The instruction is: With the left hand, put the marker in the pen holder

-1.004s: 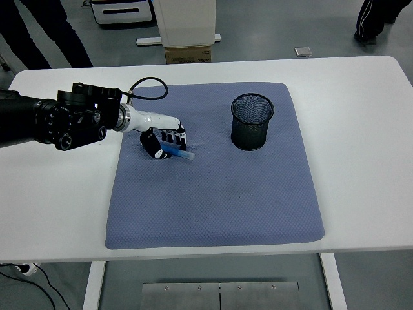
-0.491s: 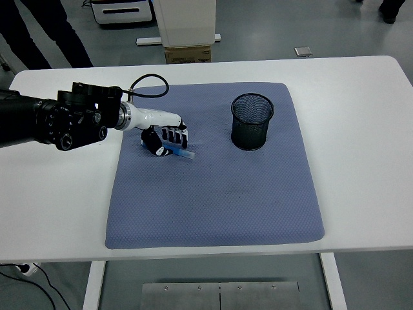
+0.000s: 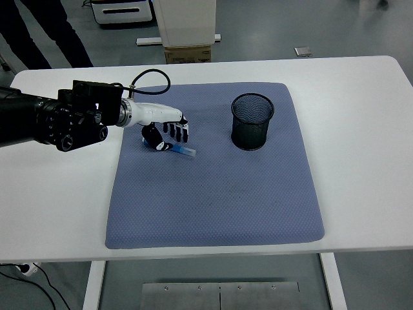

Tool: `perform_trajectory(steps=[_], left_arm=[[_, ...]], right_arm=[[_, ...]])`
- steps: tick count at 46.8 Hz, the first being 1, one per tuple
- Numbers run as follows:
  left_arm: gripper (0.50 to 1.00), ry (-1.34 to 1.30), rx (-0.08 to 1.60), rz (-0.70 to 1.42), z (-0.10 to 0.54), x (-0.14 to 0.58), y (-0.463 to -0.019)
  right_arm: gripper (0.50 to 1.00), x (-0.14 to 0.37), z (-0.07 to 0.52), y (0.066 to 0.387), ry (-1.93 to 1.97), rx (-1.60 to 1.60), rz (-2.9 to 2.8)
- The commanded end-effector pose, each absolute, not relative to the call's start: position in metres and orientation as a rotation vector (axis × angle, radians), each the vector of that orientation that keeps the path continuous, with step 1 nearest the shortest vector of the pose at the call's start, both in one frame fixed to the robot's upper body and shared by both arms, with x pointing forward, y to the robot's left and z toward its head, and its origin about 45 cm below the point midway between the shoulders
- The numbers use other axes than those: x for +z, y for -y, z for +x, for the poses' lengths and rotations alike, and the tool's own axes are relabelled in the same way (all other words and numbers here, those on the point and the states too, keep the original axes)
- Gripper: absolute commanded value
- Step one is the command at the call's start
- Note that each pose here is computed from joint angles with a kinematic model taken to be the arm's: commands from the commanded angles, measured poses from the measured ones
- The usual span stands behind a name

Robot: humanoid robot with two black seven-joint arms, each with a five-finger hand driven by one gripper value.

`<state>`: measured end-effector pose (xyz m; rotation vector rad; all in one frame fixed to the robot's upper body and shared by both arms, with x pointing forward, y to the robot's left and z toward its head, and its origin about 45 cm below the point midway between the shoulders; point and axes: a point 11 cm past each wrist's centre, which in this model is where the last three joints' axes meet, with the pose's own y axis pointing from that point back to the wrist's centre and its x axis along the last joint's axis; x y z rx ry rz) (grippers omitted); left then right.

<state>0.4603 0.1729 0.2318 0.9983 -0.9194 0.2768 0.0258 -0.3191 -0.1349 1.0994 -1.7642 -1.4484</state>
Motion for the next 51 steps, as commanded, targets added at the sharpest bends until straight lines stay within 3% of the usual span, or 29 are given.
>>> perform_trajectory(steps=[1,15,42,51], left_arm=[[0.637,0.915,0.268,1.001,0.4592,0.2305,-0.1722],[0.663,0.911,0.240,1.000,0.4548,0.2250,-0.1691],[0.575,0.894,0.228,1.009,0.4538,0.2236,-0.1707],[0.575,0.897,0.229,1.008,0.4544,0.2250,-0.1704]], right_arm=[[1.000,-0.1349,0.0258,0.3191,1.765,-1.449,1.099],[1.000,-0.1349,0.0257,0.3191,1.764,-1.448,1.100],[1.000,-0.1349,0.0257,0.3191,1.764,-1.448,1.100],[1.000,-0.1349,0.0257,0.3191,1.764,-1.448,1.100]])
